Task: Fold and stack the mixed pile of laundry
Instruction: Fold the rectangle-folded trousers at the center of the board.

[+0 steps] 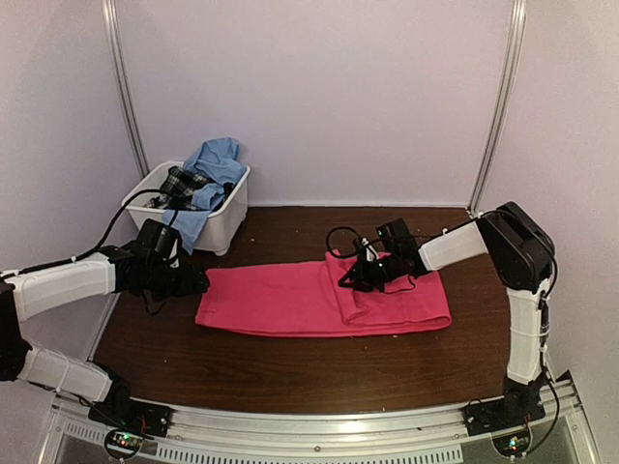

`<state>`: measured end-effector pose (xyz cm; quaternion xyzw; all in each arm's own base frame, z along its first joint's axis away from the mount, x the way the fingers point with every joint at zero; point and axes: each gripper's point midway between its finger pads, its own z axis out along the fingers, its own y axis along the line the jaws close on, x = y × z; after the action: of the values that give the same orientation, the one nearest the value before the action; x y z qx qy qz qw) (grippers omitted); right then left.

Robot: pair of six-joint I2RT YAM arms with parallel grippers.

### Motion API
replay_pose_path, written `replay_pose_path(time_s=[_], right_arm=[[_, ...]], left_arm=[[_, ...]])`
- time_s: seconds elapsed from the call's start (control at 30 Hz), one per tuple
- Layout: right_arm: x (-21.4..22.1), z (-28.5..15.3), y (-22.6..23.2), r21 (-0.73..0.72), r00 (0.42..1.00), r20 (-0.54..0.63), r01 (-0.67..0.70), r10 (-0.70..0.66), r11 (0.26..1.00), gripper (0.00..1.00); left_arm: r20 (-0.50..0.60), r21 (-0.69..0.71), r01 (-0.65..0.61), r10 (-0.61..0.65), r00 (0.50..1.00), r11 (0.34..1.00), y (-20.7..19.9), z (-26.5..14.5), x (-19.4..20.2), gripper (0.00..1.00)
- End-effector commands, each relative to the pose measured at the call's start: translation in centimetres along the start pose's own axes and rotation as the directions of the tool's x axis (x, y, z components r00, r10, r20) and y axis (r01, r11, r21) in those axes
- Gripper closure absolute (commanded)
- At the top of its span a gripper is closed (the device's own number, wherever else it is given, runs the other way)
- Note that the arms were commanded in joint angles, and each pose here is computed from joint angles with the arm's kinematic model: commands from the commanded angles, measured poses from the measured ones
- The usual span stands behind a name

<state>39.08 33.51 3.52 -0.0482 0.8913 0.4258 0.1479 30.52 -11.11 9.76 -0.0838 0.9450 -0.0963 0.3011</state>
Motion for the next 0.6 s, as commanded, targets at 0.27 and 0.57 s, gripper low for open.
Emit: replay_pose_path(time_s=[0.27,0.57], right_arm=[[1.4,-13.3,-7.8,0.207,0.996,0.064,-0.072,0.06,0.976,1.0],[-3.1,-15.0,5.3,-0.021,0.987,0.158,0.036,-0.032,0.999,1.0]], left_arm=[[0.071,-0.012,-0.017,0.018,0.997,1.0,0.1,-1.0,-1.8,0.02],[0.074,-0.037,-0.029,0.031,0.997,0.999,0.3,-0.7,-2.2,0.02]])
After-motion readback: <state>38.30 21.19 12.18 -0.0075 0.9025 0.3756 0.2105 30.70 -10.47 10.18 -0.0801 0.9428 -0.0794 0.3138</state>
